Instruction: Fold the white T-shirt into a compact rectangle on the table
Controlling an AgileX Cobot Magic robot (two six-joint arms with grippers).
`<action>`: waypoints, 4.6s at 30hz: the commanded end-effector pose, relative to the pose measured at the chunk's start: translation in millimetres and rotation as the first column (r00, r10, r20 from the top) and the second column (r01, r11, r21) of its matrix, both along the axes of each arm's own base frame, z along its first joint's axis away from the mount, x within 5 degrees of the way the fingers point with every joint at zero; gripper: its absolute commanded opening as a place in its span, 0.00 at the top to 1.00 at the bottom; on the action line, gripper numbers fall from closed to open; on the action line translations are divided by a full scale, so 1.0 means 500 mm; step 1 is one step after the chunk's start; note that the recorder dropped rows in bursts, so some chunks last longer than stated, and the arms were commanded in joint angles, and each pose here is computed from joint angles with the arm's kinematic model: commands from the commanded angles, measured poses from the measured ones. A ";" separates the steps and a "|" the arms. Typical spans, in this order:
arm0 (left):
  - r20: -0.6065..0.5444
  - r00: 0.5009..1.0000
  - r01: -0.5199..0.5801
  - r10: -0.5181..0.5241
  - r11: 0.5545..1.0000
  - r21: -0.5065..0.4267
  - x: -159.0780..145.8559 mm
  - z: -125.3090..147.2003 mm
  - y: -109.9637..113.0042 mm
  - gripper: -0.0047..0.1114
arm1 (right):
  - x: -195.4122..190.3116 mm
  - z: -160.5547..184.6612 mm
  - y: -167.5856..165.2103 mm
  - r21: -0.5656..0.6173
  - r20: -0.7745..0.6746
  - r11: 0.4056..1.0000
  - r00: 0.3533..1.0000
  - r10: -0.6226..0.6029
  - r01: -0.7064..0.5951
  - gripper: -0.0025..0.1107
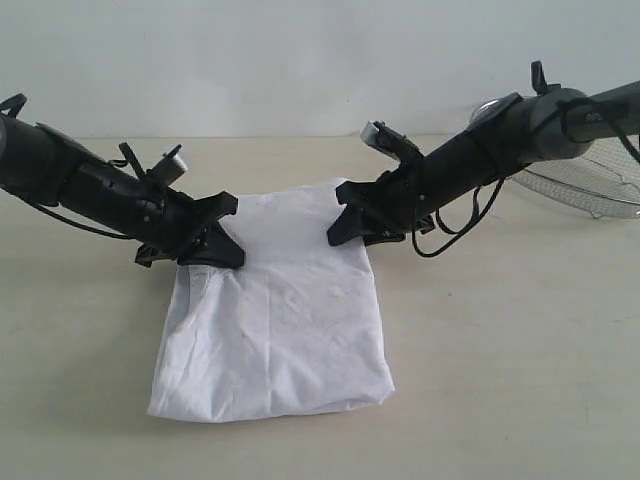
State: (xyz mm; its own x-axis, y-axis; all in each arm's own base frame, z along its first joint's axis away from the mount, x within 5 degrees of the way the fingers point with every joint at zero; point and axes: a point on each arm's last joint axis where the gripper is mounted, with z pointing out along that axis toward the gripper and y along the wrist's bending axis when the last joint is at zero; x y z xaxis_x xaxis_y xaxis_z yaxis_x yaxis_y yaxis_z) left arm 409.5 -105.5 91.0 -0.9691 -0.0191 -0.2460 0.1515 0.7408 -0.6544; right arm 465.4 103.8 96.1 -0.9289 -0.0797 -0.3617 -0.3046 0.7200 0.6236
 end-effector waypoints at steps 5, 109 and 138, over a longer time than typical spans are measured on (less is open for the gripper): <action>0.069 0.994 -0.091 0.085 0.992 0.088 0.021 -0.011 0.015 0.92 | 0.009 -0.026 0.002 -0.059 0.033 0.997 0.998 -0.053 0.055 0.98; 0.084 0.976 -0.219 0.202 0.909 0.355 -0.015 -0.095 0.171 0.92 | -0.012 -0.047 0.194 -0.307 -0.112 0.916 0.965 0.236 -0.259 0.98; 0.151 0.975 -0.200 0.164 0.944 0.261 0.037 -0.013 0.231 0.92 | 0.025 0.065 0.231 -0.334 -0.013 0.892 0.947 0.320 -0.306 0.98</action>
State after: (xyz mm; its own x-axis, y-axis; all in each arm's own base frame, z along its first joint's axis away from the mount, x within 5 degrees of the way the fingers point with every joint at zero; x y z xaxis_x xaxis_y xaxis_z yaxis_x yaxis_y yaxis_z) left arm 428.6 -11.8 89.2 -0.9343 -0.1643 -0.3165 0.0418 0.8310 -0.5547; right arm 477.2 229.1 116.3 -0.8565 -0.4266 -0.2906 -0.5157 0.7304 0.4478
